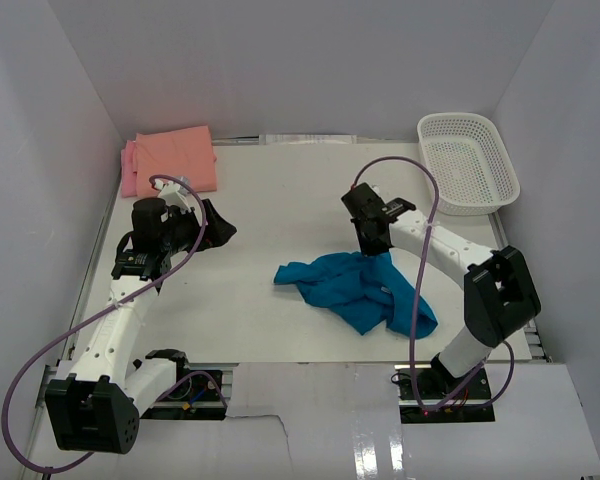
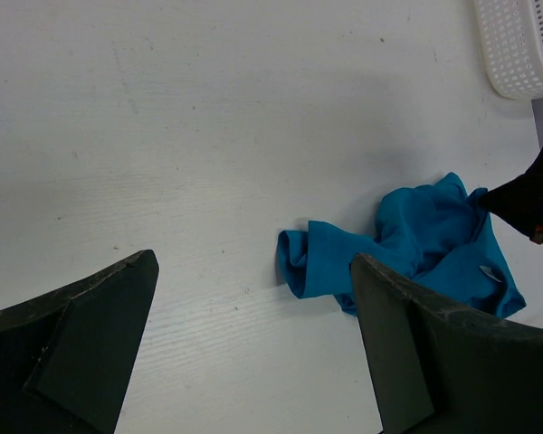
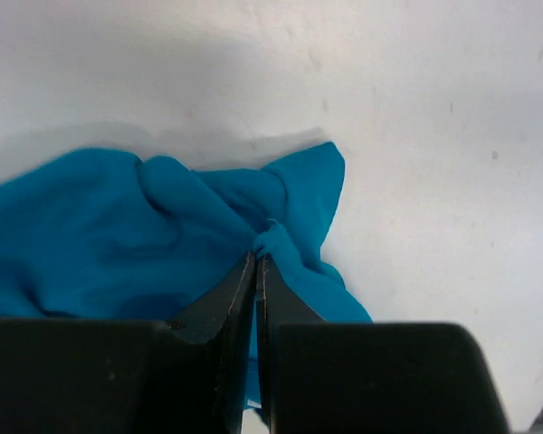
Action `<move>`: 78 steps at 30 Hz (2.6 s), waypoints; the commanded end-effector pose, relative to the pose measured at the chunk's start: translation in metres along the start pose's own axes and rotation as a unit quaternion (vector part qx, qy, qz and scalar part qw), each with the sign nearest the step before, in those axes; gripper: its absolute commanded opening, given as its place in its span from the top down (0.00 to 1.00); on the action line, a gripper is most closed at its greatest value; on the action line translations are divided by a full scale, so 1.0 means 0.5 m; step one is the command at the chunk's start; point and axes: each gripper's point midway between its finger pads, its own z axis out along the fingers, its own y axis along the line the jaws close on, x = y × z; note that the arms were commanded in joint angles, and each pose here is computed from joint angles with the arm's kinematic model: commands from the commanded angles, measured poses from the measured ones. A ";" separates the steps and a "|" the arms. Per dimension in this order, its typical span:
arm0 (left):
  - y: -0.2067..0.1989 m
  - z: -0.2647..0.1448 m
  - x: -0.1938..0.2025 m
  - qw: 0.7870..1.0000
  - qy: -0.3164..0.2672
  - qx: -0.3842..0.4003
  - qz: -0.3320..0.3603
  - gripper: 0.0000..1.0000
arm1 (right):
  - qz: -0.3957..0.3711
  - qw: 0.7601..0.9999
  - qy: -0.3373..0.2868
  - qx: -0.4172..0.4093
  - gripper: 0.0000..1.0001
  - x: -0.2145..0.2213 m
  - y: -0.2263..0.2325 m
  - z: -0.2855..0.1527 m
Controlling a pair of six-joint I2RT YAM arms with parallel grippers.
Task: Fold and stack the t-shirts
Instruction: Flatten out the tshirt
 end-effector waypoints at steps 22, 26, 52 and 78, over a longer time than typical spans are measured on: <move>0.009 -0.031 -0.050 0.998 -0.048 -0.043 0.012 0.02 | -0.142 0.811 -0.181 -0.538 0.92 -0.221 0.300 -0.522; 0.006 -0.035 -0.055 0.998 -0.054 -0.041 0.013 0.02 | -0.141 0.804 -0.162 -0.554 0.92 -0.179 0.309 -0.492; -0.079 0.015 -0.022 0.996 0.020 0.090 0.015 0.02 | 0.029 0.777 -0.541 -0.321 0.92 -0.451 -0.089 -0.782; -0.108 0.015 -0.029 0.998 0.008 0.048 0.051 0.02 | -0.086 0.688 -0.583 -0.424 0.92 -0.459 -0.018 -0.895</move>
